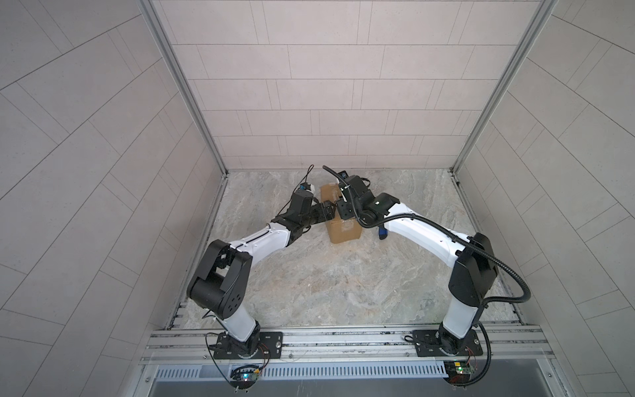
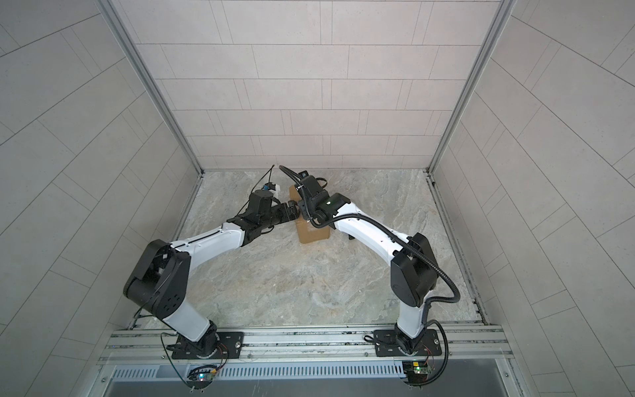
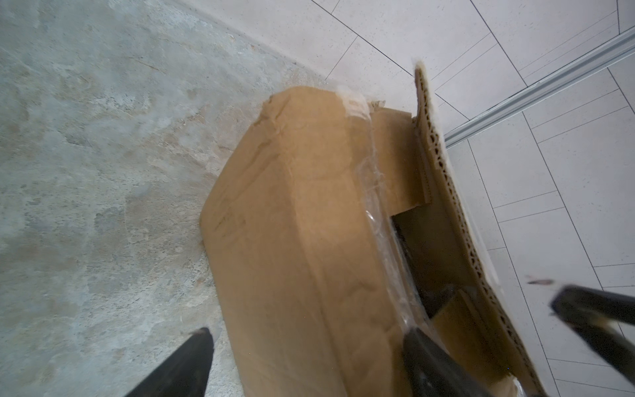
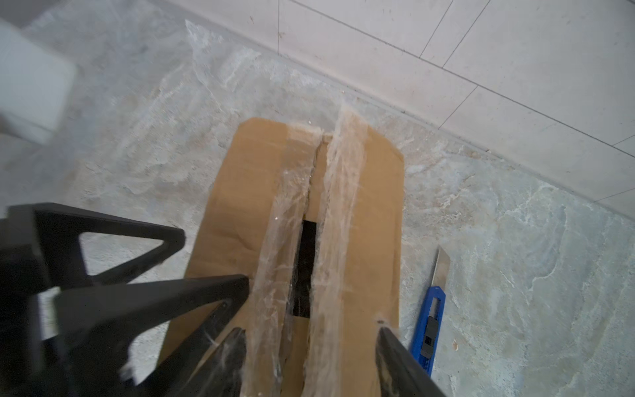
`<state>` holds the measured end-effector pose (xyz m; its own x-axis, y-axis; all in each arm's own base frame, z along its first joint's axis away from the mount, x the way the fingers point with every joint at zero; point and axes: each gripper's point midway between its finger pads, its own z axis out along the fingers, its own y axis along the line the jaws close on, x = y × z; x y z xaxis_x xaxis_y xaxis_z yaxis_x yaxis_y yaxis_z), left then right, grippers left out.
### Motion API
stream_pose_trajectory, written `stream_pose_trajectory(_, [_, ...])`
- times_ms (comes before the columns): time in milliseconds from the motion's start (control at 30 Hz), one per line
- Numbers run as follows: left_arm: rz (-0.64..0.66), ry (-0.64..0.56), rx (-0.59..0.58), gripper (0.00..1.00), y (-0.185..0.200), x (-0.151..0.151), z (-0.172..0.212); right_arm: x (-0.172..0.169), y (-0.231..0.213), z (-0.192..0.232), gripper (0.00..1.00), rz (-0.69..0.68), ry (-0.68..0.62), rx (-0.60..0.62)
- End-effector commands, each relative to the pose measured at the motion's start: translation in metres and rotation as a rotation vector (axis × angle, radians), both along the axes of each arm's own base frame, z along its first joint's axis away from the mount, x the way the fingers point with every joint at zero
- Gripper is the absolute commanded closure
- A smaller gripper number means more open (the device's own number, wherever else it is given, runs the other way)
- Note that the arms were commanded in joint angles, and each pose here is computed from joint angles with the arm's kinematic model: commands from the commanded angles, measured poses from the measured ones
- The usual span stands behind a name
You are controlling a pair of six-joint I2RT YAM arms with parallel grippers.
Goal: Unpack the express box
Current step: 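Grip the top flap nearest the right gripper and fold it outward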
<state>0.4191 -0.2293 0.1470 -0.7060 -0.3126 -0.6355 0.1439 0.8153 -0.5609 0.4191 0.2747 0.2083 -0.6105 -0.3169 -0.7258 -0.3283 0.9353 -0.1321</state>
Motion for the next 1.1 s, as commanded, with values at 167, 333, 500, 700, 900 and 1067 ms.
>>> stream_pose_trajectory(167, [0.008, 0.076, 0.044, 0.11, 0.007, -0.005, -0.025, 0.011, -0.021, 0.007, 0.44, -0.080, -0.091, -0.176])
stream_pose_trajectory(333, [0.005, 0.080, 0.049, 0.12, 0.006, -0.005, -0.028, 0.012, -0.034, 0.022, 0.61, -0.115, -0.127, -0.192])
stream_pose_trajectory(500, [0.002, 0.082, 0.048, 0.12, 0.005, -0.005, -0.028, 0.016, -0.051, 0.028, 0.73, -0.146, -0.117, -0.137])
stream_pose_trajectory(700, [0.003, 0.081, 0.055, 0.12, 0.006, -0.006, -0.028, 0.019, -0.070, 0.023, 0.90, -0.179, -0.065, 0.044])
stream_pose_trajectory(900, [0.002, 0.082, 0.055, 0.12, 0.006, -0.005, -0.027, 0.023, -0.091, 0.007, 0.87, -0.222, -0.005, 0.241])
stream_pose_trajectory(1067, [0.002, 0.083, 0.057, 0.12, 0.006, -0.005, -0.026, 0.024, -0.099, 0.001, 0.79, -0.217, 0.017, 0.403])
